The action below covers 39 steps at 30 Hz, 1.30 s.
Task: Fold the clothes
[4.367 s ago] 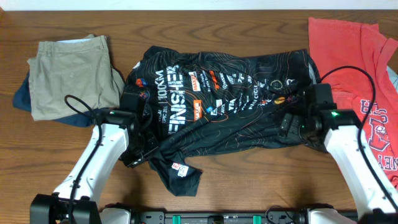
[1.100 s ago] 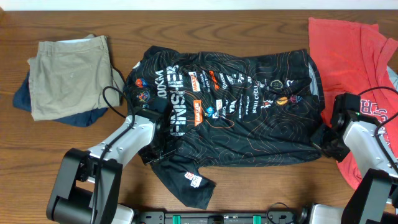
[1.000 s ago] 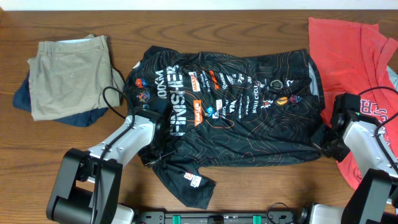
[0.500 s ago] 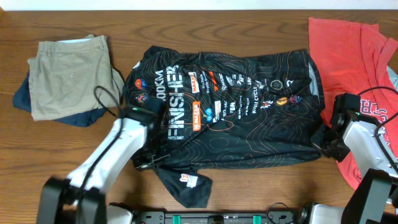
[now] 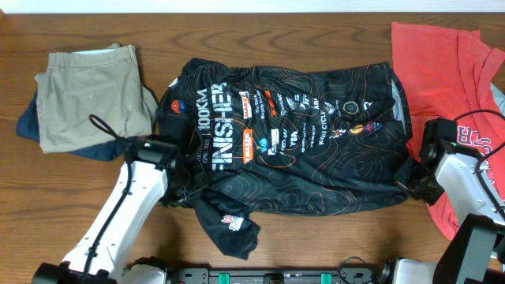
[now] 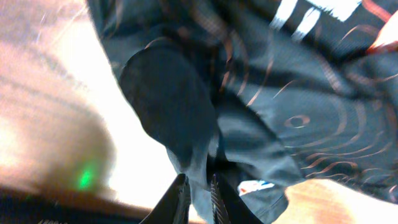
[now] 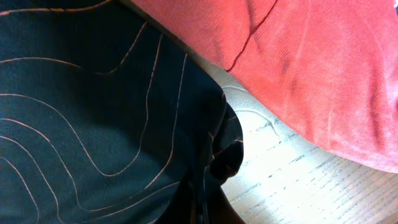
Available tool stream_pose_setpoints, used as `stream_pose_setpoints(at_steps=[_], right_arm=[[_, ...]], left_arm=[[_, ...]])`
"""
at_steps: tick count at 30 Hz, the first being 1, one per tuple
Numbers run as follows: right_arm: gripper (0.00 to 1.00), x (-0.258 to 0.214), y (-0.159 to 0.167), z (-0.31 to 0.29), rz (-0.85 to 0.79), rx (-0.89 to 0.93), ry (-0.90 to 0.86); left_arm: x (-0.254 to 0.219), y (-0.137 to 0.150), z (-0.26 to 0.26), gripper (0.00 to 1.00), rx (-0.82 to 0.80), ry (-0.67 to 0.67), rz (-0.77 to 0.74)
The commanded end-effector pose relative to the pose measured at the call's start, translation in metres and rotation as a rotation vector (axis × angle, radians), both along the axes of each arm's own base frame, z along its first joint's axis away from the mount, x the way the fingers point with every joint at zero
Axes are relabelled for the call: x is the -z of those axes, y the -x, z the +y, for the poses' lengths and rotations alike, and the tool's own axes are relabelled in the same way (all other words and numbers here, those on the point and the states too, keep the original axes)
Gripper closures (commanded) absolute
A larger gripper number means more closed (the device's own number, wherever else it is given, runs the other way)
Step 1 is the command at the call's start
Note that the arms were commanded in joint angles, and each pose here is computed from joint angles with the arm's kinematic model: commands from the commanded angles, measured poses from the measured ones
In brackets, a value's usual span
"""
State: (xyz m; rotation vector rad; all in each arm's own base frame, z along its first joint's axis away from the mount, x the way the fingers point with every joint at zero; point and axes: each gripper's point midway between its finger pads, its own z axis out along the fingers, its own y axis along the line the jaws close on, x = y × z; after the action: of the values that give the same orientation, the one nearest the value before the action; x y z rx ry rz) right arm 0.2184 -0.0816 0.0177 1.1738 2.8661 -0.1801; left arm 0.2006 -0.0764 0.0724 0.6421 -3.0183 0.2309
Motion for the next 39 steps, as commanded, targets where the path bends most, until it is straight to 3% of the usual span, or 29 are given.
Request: stream_pose_setpoints(at_steps=[1,4,12,22,23,25,29,33,39], right_arm=[[0.99,-0.006,-0.005,-0.005,-0.022,-0.003,0.01],[0.99,-0.006,-0.004,-0.005,-0.019,-0.003,0.009],[0.99,-0.006,-0.004,-0.005,-0.019,-0.003,0.009],[0.99,-0.006,-0.004,-0.004,-0.018,-0.003,0.008],[0.99,-0.006,-0.003,-0.004,-0.016,-0.003,0.008],[0.99,-0.006,-0.003,-0.003,-0.014,-0.003,0.002],[0.99,-0.006,-0.004,0.011,-0.023,-0.055,-0.079],[0.99,-0.026,-0.009,0.016,-0.035,-0.097,-0.112],[0.99,-0.115,-0.041,0.013,-0.203,-0.185,-0.081]], left_arm=[[0.003,-0.005,-0.002,0.83,-0.006,0.007,0.004],[0.005,0.001,-0.005,0.63,-0.009,0.024,0.044],[0.013,0.015,-0.001,0.52,-0.01,0.008,0.103],[0.041,0.02,-0.001,0.52,-0.017,0.005,0.138],[0.043,0.022,-0.001,0.53,-0.017,0.007,0.146],[0.045,0.022,-0.002,0.94,-0.017,0.007,0.154],[0.034,0.015,-0.012,0.94,0.033,0.08,0.123],[-0.008,-0.008,-0.017,0.94,0.102,0.141,0.019],[-0.119,-0.054,0.001,0.94,0.11,0.155,-0.257]])
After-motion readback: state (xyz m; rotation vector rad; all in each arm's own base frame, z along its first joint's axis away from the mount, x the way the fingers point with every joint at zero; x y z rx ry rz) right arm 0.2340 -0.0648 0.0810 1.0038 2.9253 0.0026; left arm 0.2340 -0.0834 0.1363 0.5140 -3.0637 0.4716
